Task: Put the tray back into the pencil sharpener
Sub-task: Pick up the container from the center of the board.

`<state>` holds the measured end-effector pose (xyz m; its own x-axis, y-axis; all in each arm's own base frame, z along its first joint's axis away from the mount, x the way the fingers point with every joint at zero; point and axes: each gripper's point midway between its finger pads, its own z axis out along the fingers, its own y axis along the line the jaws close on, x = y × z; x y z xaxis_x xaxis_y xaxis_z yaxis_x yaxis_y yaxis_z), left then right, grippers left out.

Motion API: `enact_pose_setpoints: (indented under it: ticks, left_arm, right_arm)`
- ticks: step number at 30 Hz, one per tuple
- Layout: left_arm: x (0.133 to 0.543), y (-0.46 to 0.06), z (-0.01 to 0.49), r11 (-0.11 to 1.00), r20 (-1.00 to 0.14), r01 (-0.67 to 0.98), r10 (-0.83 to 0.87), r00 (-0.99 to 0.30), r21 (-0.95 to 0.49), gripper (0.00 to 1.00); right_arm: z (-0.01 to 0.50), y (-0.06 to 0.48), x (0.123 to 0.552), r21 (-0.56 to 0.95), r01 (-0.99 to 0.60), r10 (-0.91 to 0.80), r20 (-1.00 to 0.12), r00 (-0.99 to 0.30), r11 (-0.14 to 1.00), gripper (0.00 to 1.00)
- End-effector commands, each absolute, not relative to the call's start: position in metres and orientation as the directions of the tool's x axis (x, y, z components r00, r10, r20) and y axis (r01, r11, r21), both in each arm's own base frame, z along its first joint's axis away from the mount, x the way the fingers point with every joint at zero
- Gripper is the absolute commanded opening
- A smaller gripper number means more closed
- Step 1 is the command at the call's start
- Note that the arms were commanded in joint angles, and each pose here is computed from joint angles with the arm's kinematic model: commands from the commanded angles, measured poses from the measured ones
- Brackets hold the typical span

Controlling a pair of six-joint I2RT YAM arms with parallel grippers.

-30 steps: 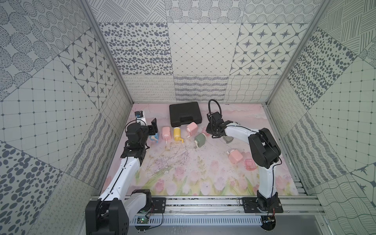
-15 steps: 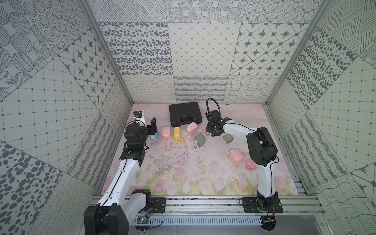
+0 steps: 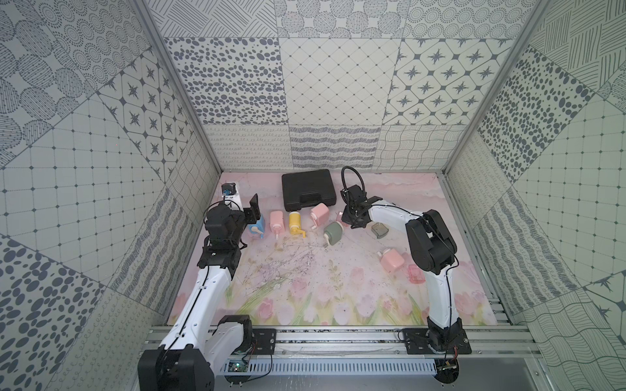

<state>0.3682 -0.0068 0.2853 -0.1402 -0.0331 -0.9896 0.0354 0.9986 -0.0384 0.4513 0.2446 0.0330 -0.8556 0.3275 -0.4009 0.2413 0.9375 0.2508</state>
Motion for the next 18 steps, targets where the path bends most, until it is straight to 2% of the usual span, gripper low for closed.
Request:
enact_pose_setpoints:
  ticks: [1,5,12,18]
  left_arm:
    - [0.37,-0.012,0.296,0.997,-0.994,0.064,-0.042,-0.105,-0.049,0.74]
    - [0.373,-0.013,0.293,0.995,-0.992,0.066,-0.067,-0.111,-0.075,0.74]
    - [0.377,-0.016,0.289,0.992,-0.988,0.077,-0.085,-0.13,-0.095,0.73]
    - [0.375,-0.017,0.292,0.991,-0.986,0.087,-0.094,-0.137,-0.106,0.73]
  right_arm:
    - [0.038,0.251,0.46,0.282,0.241,0.345,-0.414,-0.843,0.929,0.07]
    - [0.054,0.246,0.468,0.307,0.246,0.365,-0.434,-0.824,0.92,0.0]
    - [0.12,0.225,0.48,0.353,0.215,0.383,-0.524,-0.76,0.91,0.0]
    - [0.164,0.213,0.442,0.312,0.13,0.296,-0.579,-0.759,0.941,0.0]
